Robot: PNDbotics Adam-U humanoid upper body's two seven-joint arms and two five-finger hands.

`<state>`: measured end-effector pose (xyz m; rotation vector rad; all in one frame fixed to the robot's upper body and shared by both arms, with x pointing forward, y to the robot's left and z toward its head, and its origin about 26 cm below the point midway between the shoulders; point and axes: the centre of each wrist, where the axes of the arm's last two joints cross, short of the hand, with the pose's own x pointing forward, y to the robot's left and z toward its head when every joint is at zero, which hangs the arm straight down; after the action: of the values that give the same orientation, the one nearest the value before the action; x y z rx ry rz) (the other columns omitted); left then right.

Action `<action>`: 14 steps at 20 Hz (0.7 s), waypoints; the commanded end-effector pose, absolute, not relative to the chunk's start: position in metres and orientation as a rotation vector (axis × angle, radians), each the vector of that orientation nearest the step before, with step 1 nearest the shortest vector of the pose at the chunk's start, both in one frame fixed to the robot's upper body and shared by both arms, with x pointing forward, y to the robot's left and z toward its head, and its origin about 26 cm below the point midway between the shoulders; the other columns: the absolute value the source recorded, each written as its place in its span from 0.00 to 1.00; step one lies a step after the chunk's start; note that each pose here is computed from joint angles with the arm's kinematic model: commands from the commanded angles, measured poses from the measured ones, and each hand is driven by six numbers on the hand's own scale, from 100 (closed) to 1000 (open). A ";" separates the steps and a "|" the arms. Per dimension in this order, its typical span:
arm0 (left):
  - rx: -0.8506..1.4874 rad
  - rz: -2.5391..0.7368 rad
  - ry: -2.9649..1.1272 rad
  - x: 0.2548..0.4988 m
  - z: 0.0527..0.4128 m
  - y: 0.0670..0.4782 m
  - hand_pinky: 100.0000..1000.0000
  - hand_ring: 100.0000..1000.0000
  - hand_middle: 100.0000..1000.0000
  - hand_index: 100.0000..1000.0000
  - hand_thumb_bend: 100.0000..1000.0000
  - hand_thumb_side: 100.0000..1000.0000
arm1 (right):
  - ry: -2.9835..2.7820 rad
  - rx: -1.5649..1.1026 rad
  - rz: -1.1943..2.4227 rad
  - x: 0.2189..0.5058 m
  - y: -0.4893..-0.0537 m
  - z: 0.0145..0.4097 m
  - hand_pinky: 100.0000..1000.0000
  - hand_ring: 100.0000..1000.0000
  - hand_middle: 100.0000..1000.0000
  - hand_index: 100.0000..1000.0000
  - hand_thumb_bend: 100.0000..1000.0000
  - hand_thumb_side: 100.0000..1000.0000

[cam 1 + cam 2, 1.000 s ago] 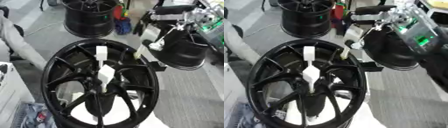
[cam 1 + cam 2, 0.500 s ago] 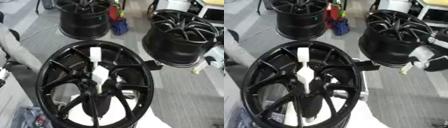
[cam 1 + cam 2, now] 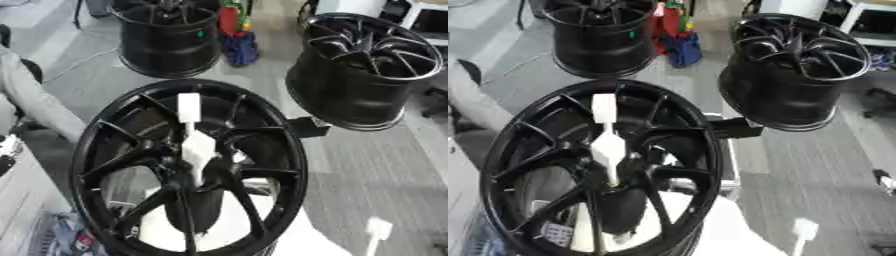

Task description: Pull the pin out of the wheel hub.

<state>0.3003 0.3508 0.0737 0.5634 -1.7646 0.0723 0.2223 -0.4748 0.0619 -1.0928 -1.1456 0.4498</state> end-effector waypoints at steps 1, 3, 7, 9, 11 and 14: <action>0.574 0.071 -1.790 0.301 0.081 0.352 0.53 0.54 0.58 0.71 0.47 0.16 | -1.187 -1.207 0.326 0.219 -0.479 0.064 0.89 0.86 0.84 0.87 0.24 0.22; 0.571 0.072 -1.789 0.301 0.081 0.351 0.53 0.54 0.58 0.71 0.47 0.16 | -1.228 -1.218 0.283 0.219 -0.472 0.063 0.86 0.84 0.81 0.86 0.21 0.19; 0.563 0.071 -1.789 0.301 0.080 0.350 0.53 0.54 0.58 0.71 0.47 0.16 | -1.342 -1.192 0.233 0.225 -0.451 0.064 0.73 0.72 0.75 0.83 0.10 0.11; 0.559 0.072 -1.788 0.301 0.079 0.349 0.53 0.54 0.58 0.71 0.47 0.16 | -1.422 -1.160 0.206 0.230 -0.435 0.067 0.67 0.65 0.71 0.81 0.07 0.09; 0.553 0.072 -1.788 0.301 0.078 0.348 0.53 0.54 0.58 0.71 0.47 0.16 | -1.520 -1.102 0.156 0.235 -0.417 0.070 0.63 0.60 0.67 0.79 0.04 0.07; 0.538 0.069 -1.791 0.302 0.077 0.346 0.53 0.54 0.58 0.71 0.47 0.16 | -1.657 -0.978 0.074 0.243 -0.388 0.072 0.59 0.55 0.63 0.76 0.00 0.06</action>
<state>0.3004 0.3461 0.0703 0.5388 -1.7652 0.0821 0.2400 -0.3952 0.0600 -1.0049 -1.5788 0.0939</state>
